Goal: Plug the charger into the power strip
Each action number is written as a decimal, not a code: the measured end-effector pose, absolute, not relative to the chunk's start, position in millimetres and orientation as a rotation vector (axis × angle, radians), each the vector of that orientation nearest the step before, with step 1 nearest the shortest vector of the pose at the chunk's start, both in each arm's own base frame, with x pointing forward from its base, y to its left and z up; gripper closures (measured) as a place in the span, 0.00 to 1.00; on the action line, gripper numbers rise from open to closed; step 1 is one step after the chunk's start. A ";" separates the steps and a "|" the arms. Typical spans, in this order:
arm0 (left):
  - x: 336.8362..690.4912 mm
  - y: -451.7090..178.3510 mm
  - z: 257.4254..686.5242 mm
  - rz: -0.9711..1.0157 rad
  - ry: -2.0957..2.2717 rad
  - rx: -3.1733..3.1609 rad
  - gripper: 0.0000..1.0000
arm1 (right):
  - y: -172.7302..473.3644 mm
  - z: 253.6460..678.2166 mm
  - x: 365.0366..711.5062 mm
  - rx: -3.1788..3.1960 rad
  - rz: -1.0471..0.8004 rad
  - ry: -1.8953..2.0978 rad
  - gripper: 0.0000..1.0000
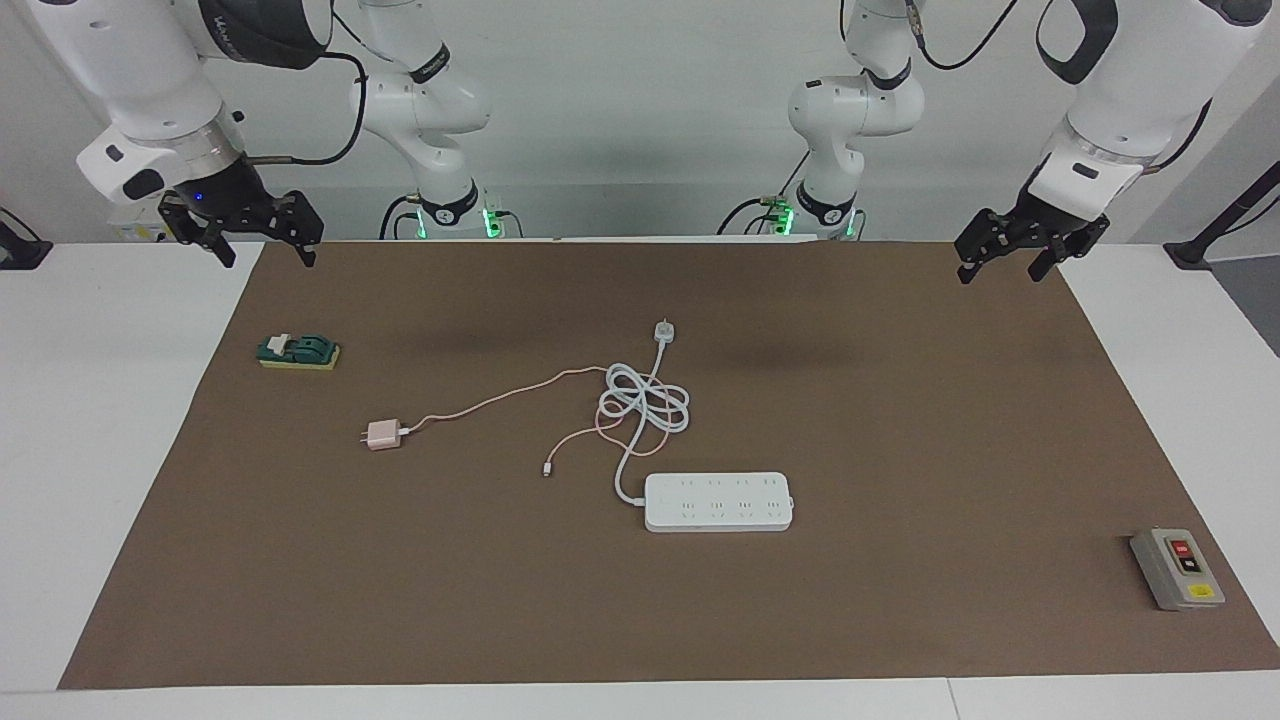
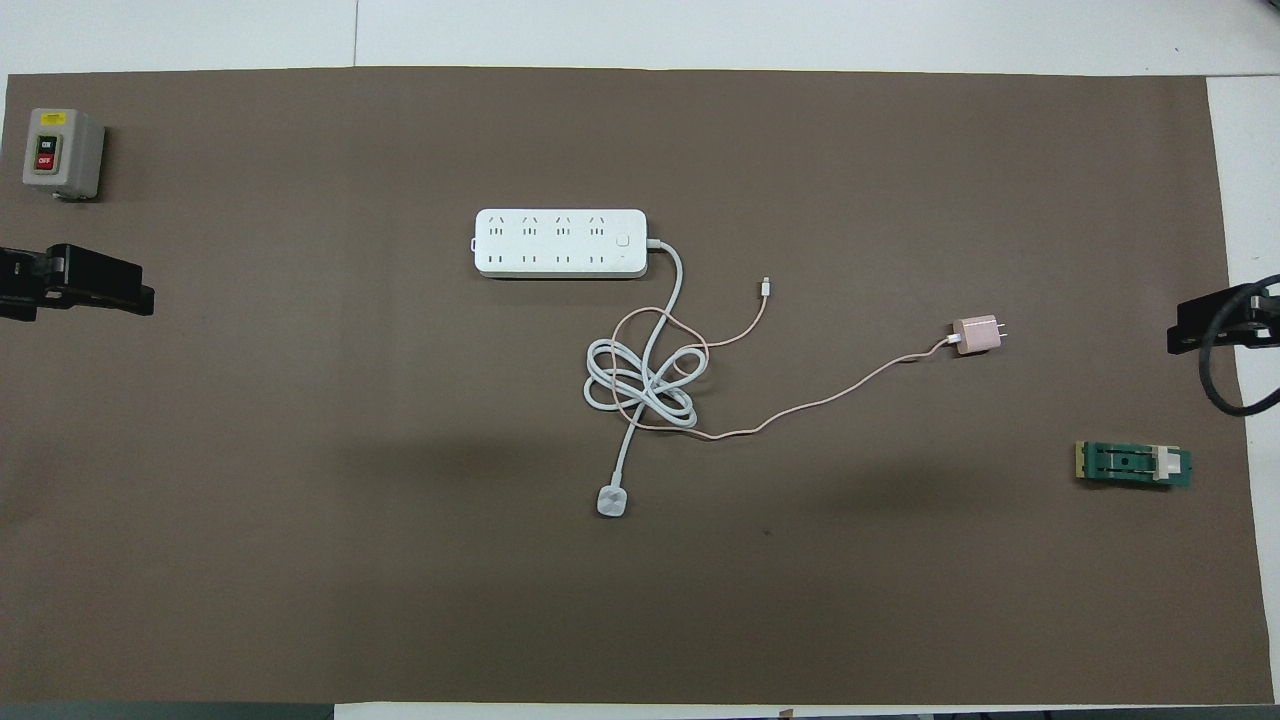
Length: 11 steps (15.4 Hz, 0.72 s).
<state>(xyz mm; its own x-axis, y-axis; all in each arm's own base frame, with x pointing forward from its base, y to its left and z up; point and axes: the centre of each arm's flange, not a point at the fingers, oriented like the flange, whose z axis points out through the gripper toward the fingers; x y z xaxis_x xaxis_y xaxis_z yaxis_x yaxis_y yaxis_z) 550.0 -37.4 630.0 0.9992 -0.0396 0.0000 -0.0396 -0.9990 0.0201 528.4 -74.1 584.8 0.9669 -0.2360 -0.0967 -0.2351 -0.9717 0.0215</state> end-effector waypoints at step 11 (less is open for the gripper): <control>549.8 -42.0 638.8 0.027 -0.075 3.119 0.00 | -113.9 453.2 572.3 2.956 -0.603 -1.644 0.00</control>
